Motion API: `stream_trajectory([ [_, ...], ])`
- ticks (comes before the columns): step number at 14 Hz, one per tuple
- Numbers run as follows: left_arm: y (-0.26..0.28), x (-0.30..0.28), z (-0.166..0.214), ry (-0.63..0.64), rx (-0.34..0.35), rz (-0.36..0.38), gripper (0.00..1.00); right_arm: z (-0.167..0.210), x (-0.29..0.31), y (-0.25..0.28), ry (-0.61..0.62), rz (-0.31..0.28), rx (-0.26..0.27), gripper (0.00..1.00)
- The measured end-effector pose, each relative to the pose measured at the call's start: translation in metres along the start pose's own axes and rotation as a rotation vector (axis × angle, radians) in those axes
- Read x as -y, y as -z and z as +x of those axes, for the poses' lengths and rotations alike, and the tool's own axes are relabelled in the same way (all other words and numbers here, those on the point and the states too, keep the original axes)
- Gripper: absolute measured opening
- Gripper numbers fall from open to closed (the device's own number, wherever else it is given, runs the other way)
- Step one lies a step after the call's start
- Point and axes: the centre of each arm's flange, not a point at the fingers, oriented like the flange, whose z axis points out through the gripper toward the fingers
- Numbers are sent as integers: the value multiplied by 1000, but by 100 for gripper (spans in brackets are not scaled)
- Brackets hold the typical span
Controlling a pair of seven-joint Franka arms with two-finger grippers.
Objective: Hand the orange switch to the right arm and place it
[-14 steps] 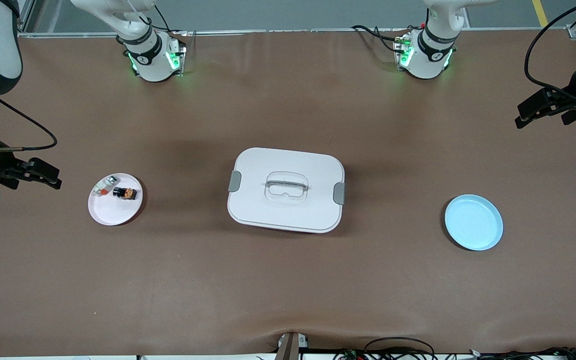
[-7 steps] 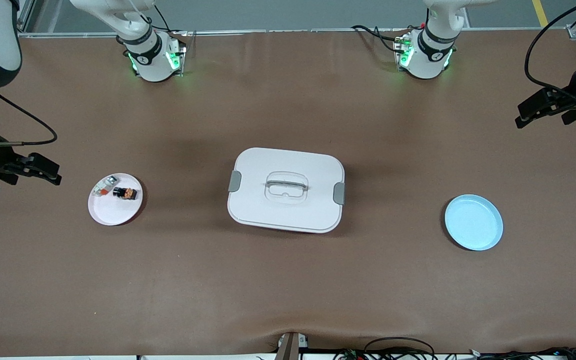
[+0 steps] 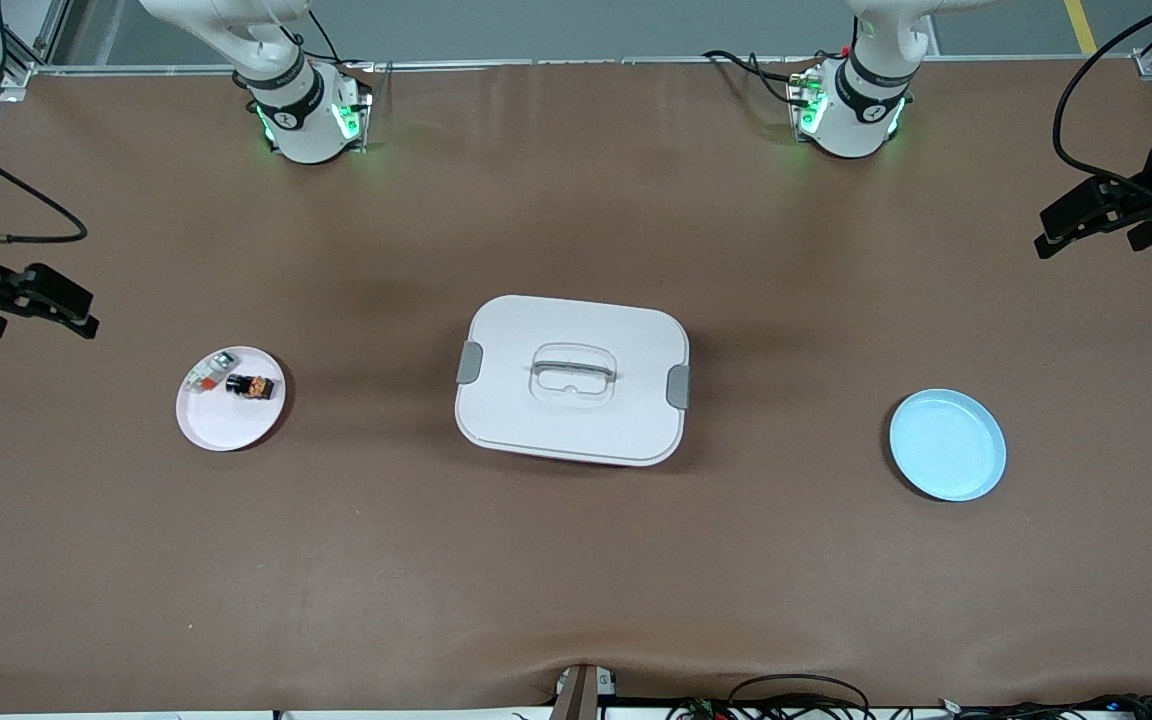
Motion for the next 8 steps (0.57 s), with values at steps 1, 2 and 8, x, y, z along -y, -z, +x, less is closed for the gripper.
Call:
stream_trajectory([
  [1,0,0,0,0,0,0,100,-2,0,4,0,0,-2,100],
  [2,0,1,0,1,-1,1,100,-3,0,6,0,1,-3,100],
  [8,11,3,0,5,-25,-2,100,-5,-3,4,-14,30,6,100],
])
